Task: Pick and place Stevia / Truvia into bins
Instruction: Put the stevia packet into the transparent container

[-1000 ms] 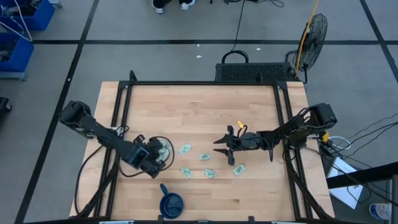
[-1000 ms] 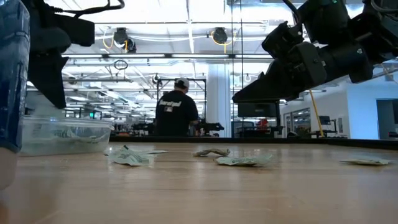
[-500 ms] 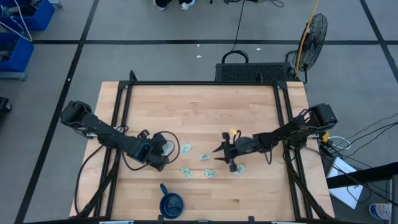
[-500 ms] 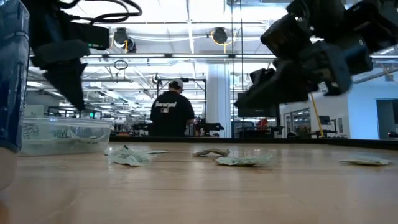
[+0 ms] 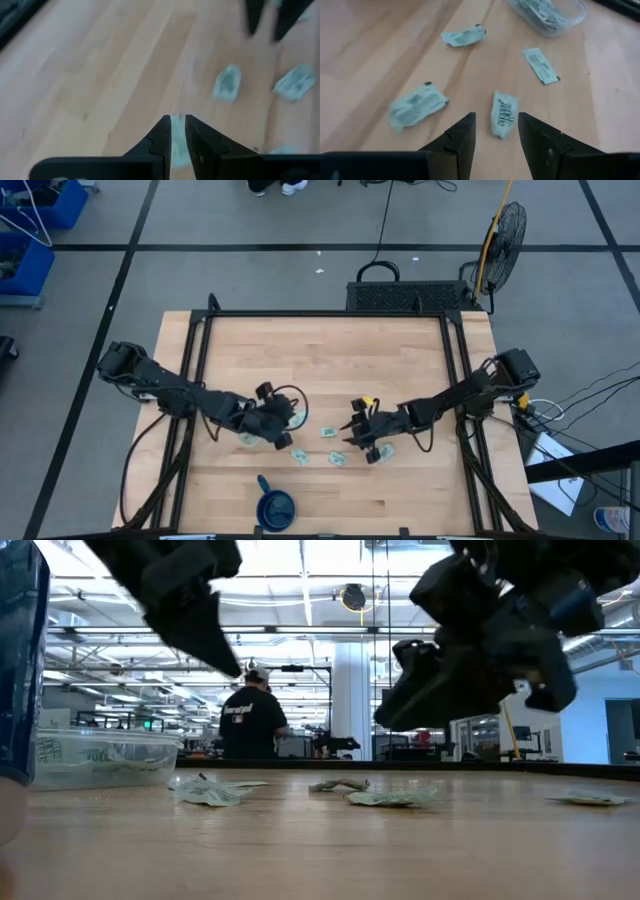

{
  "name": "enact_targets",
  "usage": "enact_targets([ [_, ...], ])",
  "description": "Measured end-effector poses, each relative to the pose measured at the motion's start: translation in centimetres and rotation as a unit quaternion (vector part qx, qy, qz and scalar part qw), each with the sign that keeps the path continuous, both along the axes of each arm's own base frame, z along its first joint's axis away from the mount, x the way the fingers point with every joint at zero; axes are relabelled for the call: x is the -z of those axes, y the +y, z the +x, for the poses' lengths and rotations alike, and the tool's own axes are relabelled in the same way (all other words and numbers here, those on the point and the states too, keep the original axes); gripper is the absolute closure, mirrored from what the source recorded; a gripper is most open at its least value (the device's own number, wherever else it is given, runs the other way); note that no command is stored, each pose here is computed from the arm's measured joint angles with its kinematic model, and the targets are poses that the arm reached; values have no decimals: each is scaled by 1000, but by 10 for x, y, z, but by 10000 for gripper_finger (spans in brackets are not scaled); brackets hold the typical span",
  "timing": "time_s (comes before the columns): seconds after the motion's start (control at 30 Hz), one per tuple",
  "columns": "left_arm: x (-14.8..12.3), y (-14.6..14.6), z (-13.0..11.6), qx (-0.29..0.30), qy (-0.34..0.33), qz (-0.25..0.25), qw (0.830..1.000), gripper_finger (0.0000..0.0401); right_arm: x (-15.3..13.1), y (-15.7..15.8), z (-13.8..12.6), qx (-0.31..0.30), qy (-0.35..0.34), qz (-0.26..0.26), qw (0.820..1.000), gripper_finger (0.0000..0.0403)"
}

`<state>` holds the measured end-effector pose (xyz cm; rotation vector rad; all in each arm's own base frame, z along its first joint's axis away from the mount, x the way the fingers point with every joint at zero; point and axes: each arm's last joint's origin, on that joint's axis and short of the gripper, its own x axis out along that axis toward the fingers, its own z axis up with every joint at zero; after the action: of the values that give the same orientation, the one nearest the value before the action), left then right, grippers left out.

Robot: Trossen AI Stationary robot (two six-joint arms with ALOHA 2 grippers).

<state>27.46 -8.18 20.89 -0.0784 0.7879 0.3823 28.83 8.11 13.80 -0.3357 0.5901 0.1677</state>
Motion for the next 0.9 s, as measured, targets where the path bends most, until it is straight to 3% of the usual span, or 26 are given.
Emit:
enact_targets([
  [0.27, -6, 5, 9, 33, -24, 30, 999, 328, 32, -7, 14, -10, -4, -43, 999, 261],
  [0.6, -6, 7, 9, 33, -22, 44, 998, 246, 47, -15, 20, 2, -10, -41, 999, 261],
  [0.9, -6, 9, 9, 31, -21, 50, 998, 231, 56, -25, 24, 17, -9, -42, 999, 273],
])
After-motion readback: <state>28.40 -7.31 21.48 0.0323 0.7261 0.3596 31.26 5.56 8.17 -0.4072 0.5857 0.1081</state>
